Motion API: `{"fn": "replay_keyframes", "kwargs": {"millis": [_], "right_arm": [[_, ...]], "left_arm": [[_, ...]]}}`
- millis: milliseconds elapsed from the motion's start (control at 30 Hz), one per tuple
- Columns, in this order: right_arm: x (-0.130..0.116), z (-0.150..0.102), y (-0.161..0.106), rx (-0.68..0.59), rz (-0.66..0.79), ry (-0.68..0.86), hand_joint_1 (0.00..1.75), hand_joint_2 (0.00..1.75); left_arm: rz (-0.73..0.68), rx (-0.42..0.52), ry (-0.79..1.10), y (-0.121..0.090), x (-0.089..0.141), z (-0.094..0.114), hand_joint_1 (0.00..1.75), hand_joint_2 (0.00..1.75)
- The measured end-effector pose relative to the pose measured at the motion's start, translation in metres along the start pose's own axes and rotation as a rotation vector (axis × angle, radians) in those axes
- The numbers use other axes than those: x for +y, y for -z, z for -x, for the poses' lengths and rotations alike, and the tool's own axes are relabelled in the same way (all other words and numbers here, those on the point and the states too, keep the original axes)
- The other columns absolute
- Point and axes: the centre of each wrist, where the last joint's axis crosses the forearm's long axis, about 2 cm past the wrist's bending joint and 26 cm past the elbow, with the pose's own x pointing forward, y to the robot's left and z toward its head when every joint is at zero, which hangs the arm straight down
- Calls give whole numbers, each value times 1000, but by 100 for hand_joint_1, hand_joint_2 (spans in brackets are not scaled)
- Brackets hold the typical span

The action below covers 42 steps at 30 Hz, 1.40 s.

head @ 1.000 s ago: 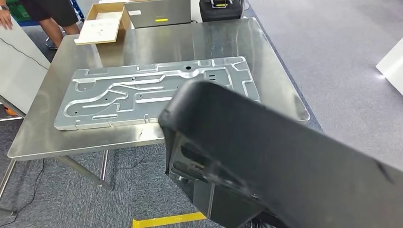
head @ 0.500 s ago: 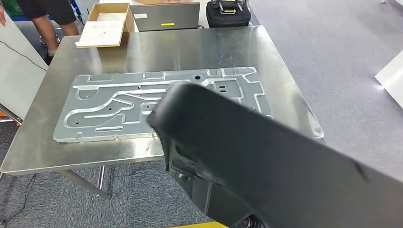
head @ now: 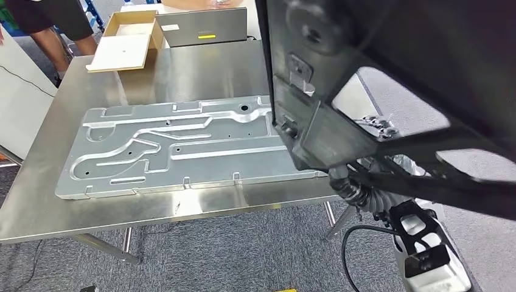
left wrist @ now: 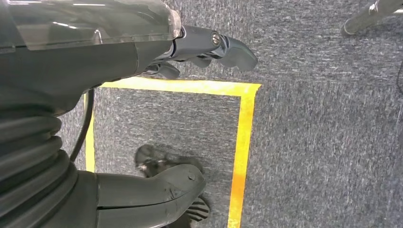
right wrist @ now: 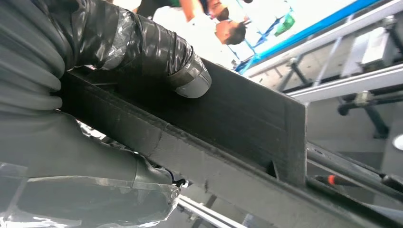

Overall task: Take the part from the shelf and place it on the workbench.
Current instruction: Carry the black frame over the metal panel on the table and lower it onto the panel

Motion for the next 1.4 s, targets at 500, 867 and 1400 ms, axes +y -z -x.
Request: {"fn": "replay_keyframes", "kwargs": {"millis": [500,867,1400], "right_arm": [[-27,45,-22,226,-83,-288,175,175],[-36,63,-30,349,-136,-407,175,175],[-12,185,-28,669,-964,-847,175,175]], "left_arm": [[11,-12,12,3,-2,-5,0,175],[18,-18,15,4,-4,-8,0,175],[44,-60,-7,4,-3,-9,0,175]]}}
